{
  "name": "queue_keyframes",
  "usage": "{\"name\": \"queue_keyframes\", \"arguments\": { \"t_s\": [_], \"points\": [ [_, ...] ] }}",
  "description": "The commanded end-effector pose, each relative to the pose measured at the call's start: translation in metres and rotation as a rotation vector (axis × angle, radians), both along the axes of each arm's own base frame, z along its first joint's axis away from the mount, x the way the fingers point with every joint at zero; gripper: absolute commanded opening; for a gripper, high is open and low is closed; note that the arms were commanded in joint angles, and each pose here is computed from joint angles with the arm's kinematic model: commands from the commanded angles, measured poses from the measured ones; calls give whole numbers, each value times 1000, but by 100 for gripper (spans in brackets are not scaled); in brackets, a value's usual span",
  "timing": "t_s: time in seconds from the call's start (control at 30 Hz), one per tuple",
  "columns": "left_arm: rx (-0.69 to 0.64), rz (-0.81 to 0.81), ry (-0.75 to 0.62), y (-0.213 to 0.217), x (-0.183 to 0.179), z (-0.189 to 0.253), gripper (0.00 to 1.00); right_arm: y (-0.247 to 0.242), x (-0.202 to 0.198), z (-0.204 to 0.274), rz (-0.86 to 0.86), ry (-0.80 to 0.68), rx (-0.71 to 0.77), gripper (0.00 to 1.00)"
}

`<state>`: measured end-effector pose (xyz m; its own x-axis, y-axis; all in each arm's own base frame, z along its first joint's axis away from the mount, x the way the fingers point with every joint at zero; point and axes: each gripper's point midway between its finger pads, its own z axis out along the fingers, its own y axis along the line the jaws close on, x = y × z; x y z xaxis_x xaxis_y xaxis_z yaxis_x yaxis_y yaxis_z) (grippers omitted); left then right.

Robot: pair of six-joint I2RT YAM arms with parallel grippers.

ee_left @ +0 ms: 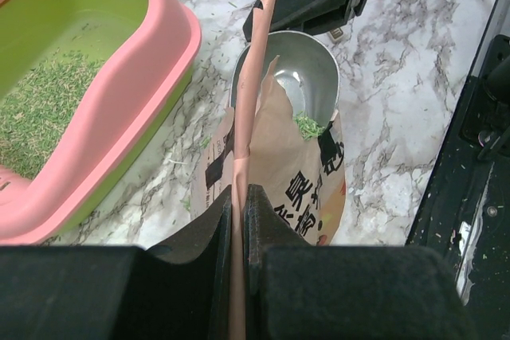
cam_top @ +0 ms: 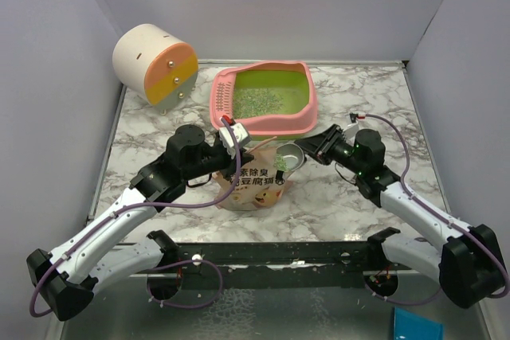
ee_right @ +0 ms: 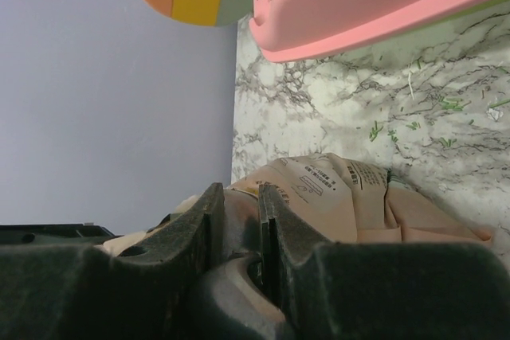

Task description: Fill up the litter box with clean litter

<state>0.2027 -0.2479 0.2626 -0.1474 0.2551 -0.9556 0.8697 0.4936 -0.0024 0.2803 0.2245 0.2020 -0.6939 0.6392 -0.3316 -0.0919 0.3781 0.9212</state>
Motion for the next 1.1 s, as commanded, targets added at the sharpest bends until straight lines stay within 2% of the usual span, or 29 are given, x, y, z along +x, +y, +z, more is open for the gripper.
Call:
{"name": "queue_keyframes", "arguments": {
  "t_s": [0.0,1.07],
  "points": [
    [-39,36,-63,5,5,21,0,-13,9,23,-51,-69,63,1],
    [-45,34,-50,4,4,19,0,-39,4,-15,-166,3,351,1]
  ]
}}
